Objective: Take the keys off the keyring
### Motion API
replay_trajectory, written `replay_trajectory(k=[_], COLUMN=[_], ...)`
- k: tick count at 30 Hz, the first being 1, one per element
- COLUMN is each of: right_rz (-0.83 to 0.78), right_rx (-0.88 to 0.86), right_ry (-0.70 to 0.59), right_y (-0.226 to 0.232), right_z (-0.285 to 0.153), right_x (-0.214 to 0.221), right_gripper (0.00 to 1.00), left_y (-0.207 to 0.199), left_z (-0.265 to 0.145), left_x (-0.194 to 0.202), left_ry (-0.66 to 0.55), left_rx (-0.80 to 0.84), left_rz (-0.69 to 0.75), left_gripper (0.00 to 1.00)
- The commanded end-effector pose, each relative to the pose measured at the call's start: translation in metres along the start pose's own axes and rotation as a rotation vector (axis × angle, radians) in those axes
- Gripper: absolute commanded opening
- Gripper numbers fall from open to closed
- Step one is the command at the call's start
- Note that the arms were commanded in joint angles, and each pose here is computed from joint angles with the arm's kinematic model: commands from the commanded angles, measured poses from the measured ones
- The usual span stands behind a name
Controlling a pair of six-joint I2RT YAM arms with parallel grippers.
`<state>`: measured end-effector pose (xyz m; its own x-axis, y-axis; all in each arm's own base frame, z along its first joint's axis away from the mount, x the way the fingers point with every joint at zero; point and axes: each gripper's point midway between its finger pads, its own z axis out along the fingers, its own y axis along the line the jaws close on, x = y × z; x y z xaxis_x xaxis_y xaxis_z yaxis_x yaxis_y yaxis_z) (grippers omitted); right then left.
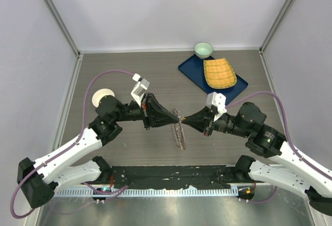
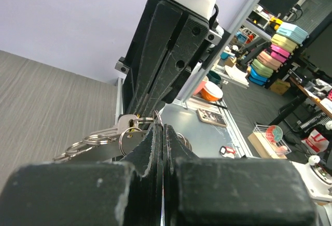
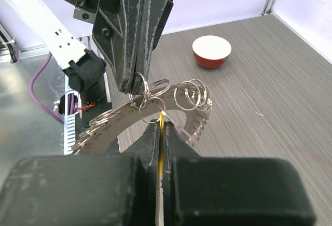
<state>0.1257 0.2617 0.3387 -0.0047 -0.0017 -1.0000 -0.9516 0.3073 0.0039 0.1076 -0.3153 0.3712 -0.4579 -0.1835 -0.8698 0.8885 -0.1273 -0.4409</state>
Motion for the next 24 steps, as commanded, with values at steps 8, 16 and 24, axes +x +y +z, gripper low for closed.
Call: replay_trajectory(k=[8,16,24], right_rz=[-0.020,-0.028,-0.033], right_rx=[0.040,0.054,0.051], right_ry=[-0.085,-0.092,-0.094], right_y=[-0.004,-0.006,-0.005], right_z=[-0.008,-0.011,-0.011], right_x=[-0.025,-0.027,-0.029], right_gripper=[0.01,0.01,0.01], left_y=[-0.019,-0.013,-0.007], left_z=[0.002,0.002,0.002], left_x=[-0.006,0.000,0.006], left_ry=[0.018,0.051,0.086], left_rx=[0.111,0.086,0.071], left_rz=[0.073,0.079,0.090], left_gripper=[0.00,0.00,0.00])
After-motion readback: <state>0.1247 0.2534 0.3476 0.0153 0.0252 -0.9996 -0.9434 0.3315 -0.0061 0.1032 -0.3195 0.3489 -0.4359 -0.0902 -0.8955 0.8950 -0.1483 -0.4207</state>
